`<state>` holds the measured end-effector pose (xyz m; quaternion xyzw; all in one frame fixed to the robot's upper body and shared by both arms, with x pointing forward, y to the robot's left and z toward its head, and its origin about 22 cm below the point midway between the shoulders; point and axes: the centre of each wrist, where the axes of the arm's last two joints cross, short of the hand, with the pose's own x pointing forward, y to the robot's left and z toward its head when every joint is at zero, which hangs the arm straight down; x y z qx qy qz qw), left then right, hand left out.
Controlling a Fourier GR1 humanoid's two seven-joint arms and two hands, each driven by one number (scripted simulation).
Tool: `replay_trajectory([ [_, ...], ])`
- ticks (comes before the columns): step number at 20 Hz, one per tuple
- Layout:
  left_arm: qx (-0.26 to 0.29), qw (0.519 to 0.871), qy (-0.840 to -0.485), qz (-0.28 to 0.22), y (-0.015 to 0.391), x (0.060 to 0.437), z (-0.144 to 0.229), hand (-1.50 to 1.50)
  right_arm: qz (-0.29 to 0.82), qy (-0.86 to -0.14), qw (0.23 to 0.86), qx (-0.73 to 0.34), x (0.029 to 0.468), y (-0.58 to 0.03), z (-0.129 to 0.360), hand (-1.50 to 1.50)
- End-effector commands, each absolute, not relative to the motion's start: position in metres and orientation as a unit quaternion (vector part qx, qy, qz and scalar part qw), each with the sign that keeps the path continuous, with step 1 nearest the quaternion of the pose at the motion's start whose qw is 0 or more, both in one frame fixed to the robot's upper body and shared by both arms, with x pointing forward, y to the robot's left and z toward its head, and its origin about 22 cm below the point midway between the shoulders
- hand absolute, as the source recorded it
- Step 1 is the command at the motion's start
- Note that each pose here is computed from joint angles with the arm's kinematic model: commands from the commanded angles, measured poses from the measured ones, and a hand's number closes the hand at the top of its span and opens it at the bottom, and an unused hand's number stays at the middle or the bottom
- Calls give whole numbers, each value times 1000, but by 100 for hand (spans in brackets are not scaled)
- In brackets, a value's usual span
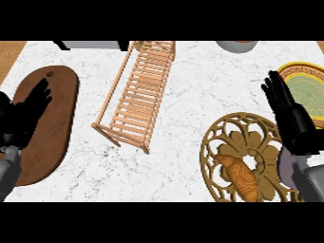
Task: Pick the eggplant from the placemat and place it in the tiered shelf
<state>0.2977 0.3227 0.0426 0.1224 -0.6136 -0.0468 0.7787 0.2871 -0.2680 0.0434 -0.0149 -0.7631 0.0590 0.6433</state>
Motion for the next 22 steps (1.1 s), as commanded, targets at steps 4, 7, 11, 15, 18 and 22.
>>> replay_trajectory([
  [4,104,777,-615,-89,308,280,21,0,-19,-503,846,-176,234,-399,-2,-150],
  [7,78,770,-625,-105,294,283,22,0,89,-269,908,-308,164,-458,-30,-150],
  [11,54,785,-605,-121,276,260,-9,0,-161,-232,928,-243,174,-484,-18,-150],
  [15,54,784,-605,-127,269,246,-30,0,-170,-291,931,-141,193,-497,11,-150],
  [18,49,779,-612,-126,278,247,-32,0,-126,-314,934,-114,220,-497,49,-150],
  [22,48,785,-603,-132,272,242,-29,0,-81,-295,950,-59,257,-499,86,-150],
])
